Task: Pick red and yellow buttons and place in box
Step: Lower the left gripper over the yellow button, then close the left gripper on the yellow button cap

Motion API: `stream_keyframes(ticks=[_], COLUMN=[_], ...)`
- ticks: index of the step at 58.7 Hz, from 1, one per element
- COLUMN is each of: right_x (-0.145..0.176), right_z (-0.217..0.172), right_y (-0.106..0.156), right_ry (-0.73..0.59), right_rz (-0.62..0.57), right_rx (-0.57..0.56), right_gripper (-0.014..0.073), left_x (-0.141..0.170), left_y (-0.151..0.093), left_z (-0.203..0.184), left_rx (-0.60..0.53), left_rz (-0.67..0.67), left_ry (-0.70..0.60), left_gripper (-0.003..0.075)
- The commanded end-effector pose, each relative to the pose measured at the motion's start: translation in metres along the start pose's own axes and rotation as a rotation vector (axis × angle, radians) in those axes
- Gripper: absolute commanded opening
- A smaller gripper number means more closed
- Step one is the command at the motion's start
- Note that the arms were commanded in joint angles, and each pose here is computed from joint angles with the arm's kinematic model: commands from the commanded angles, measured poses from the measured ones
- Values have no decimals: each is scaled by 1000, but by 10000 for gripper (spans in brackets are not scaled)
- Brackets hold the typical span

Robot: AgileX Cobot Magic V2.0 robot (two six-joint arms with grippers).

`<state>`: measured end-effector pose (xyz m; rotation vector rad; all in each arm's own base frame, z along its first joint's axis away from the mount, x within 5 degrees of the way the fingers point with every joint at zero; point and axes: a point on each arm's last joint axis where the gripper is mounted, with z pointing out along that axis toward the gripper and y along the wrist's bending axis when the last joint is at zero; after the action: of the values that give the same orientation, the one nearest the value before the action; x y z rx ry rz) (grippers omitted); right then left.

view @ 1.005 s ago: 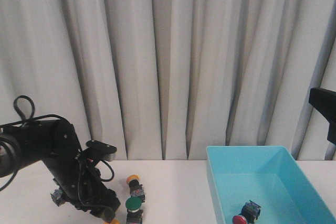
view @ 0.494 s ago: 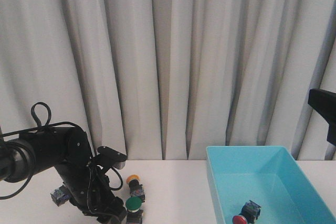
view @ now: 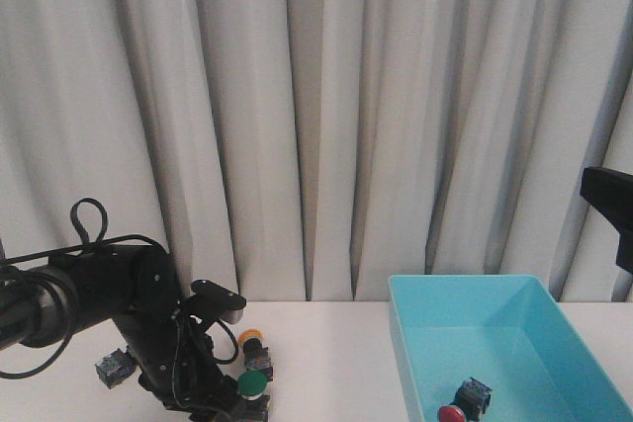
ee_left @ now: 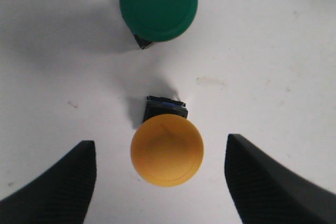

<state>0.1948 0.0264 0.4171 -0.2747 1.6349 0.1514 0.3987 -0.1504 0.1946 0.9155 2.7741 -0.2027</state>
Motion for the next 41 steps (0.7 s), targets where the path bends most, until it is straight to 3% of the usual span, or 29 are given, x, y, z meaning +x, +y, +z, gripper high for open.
stream_keyframes(ticks=[1,41], right_x=[-13,-12], right_z=[-5,-5], right_y=[-2,-2], right_ry=[-58,-57], right_rz=[9,25], right_rx=[30,27], right_gripper=[467,467], left_x=[-10,-8], left_y=[-6,-5], left_z=[-30,-30], left_rx=[-32,-41], left_rz=[23,13], left_ry=[-97,-81], left_gripper=[504,504])
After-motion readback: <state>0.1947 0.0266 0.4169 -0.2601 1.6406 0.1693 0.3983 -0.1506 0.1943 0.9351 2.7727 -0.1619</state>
